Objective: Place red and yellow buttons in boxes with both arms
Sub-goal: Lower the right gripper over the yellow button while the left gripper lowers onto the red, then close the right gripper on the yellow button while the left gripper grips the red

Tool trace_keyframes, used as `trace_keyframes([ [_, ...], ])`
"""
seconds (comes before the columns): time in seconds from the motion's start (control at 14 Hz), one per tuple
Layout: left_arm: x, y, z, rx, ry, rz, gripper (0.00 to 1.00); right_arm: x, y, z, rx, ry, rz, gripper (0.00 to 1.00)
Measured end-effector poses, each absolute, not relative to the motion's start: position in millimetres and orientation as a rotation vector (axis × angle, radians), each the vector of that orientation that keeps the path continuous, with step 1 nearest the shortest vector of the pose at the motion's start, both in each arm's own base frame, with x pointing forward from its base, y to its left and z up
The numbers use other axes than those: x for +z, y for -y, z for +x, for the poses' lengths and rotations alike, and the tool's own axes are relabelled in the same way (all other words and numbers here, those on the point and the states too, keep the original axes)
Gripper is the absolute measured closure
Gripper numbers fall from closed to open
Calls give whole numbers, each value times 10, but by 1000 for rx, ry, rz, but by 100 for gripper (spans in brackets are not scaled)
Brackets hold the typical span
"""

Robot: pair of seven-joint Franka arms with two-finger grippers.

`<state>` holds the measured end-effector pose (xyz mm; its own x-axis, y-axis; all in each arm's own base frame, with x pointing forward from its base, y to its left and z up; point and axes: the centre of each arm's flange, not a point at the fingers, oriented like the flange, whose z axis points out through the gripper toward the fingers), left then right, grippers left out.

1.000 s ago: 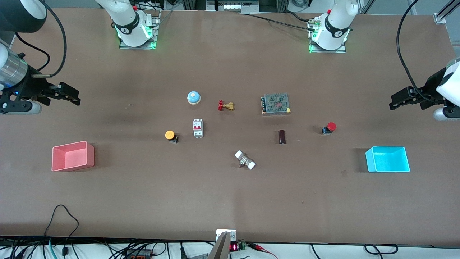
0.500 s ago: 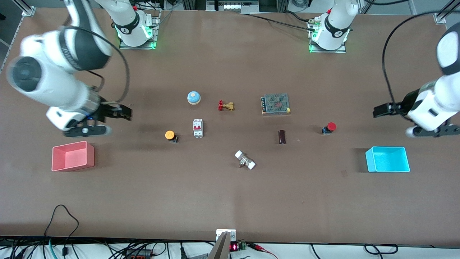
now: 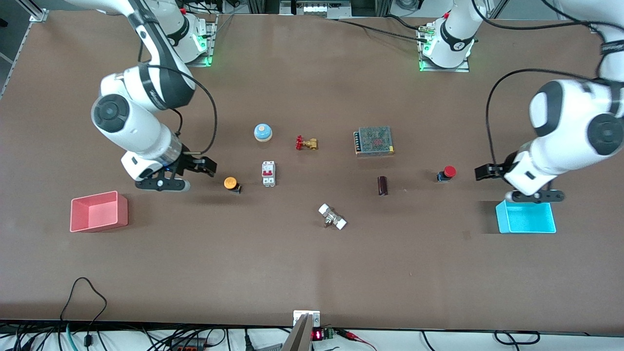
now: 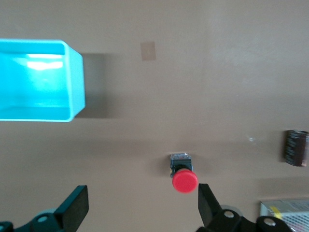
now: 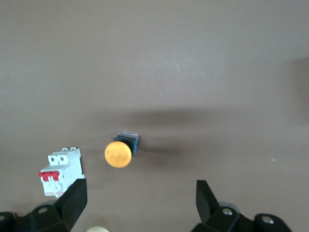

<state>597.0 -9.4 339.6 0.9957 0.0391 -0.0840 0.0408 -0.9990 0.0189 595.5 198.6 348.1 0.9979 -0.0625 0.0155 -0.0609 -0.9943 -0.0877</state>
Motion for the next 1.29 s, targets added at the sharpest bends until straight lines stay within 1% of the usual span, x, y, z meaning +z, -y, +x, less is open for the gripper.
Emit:
trace_keyframes([
  [0.21, 2909, 159, 5770, -162, -95, 3093, 0, 3134, -2181, 5991, -61, -136, -3024, 0],
  [0.5, 2509, 362, 5691, -266, -107, 3058, 0, 2684, -2394, 5974, -71, -167, -3028, 0],
  [0.86, 2226, 607, 5655, -306, -99, 3039, 0, 2336, -2432, 5943, -53, -170, -3066, 0],
  [1.21, 2047, 597, 5625, -346, -106, 3038, 0, 2188, -2452, 5927, -53, -122, -3090, 0],
  [1.29, 2036, 594, 5623, -348, -108, 3038, 0, 2172, -2455, 5927, -56, -116, -3091, 4],
])
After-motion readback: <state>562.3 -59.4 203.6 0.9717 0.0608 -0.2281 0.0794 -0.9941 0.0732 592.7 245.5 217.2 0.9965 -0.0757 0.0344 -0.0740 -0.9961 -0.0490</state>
